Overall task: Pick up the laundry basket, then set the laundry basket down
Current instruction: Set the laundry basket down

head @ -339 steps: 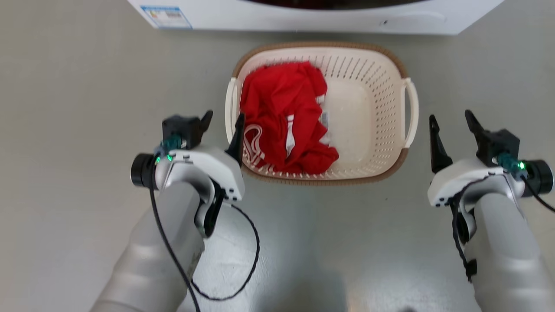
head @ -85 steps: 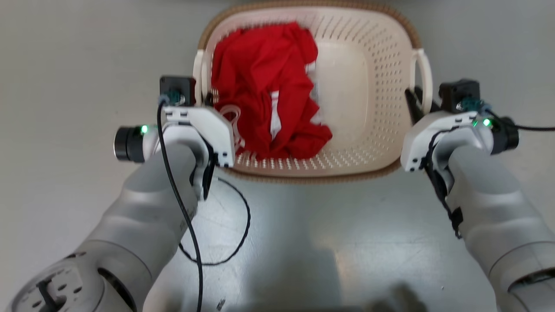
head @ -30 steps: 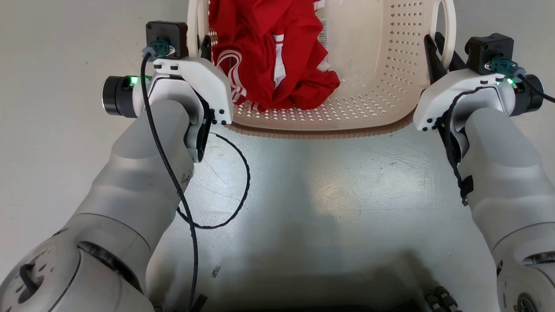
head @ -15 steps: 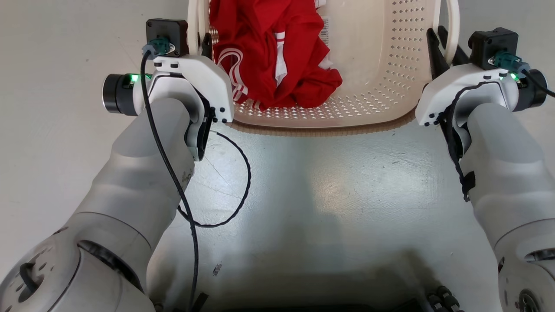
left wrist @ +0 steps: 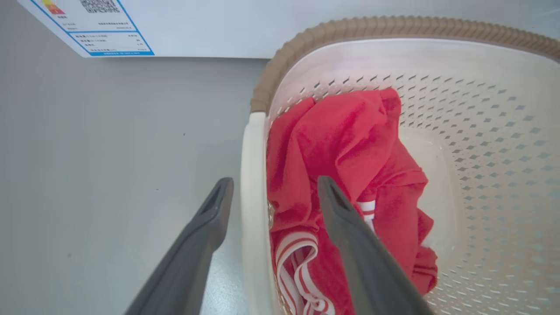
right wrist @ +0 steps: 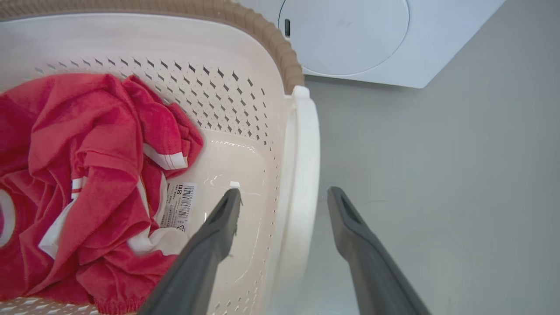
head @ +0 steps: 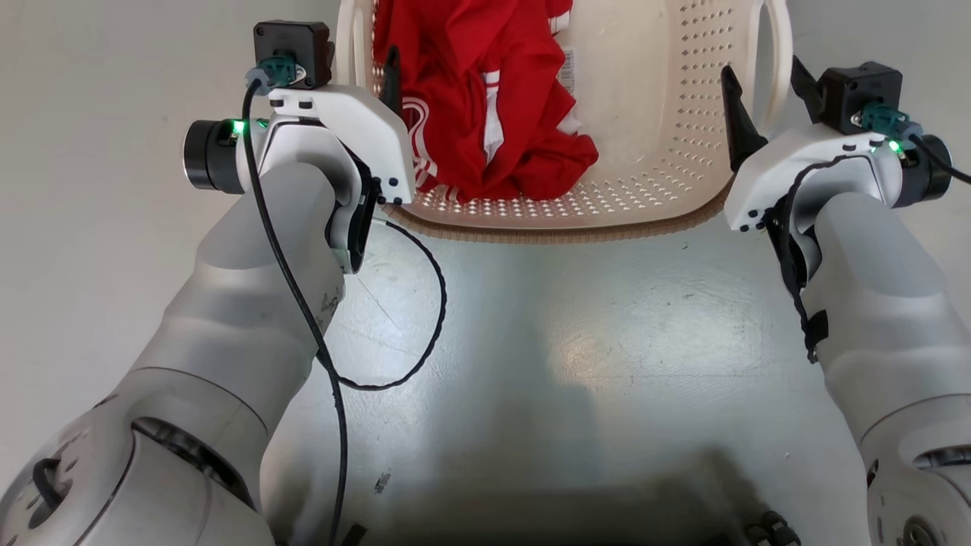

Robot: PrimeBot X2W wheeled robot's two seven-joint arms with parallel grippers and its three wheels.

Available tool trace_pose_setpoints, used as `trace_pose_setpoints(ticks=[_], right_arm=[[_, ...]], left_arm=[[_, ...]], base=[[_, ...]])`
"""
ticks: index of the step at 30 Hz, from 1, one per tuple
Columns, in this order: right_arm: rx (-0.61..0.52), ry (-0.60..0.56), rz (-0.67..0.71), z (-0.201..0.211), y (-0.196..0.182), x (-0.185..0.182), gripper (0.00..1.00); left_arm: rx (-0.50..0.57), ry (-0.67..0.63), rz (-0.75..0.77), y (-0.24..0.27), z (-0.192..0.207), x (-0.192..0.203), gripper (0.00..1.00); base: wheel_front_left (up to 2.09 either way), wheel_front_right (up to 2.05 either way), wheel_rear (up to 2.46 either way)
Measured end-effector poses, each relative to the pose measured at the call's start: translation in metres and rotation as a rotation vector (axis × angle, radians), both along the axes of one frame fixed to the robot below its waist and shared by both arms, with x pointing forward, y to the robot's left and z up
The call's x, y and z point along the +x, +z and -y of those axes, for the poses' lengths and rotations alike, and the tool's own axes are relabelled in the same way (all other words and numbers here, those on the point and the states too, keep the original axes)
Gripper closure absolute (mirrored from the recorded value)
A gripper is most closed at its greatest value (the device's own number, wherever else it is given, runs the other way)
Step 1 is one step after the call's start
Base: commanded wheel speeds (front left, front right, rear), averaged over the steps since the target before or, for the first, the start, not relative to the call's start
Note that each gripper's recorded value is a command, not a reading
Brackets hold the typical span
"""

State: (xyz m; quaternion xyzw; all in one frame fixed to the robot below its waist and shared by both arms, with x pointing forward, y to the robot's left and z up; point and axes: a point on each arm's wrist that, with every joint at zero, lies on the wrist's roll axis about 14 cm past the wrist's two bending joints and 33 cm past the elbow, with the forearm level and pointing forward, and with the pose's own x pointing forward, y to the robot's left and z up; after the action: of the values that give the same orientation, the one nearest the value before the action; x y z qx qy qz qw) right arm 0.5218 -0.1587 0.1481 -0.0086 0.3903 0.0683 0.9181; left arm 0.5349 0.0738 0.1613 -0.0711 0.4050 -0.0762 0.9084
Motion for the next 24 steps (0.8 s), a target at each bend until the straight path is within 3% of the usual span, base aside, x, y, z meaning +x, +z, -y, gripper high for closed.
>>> trace_pose_setpoints(ticks=[11, 24], right_arm=[[0.014, -0.023, 0.097, 0.005, 0.045, 0.003, 0.0], [0.04, -0.066, 0.307, 0.014, 0.14, 0.001, 0.0]], left_arm=[[-0.034, 0.031, 0.053, 0.036, 0.004, -0.001, 0.0], [-0.085, 0.065, 0.194, 0.112, 0.004, -0.011, 0.0]], base=[[0.0, 0.0, 0.0], [0.0, 0.0, 0.0]])
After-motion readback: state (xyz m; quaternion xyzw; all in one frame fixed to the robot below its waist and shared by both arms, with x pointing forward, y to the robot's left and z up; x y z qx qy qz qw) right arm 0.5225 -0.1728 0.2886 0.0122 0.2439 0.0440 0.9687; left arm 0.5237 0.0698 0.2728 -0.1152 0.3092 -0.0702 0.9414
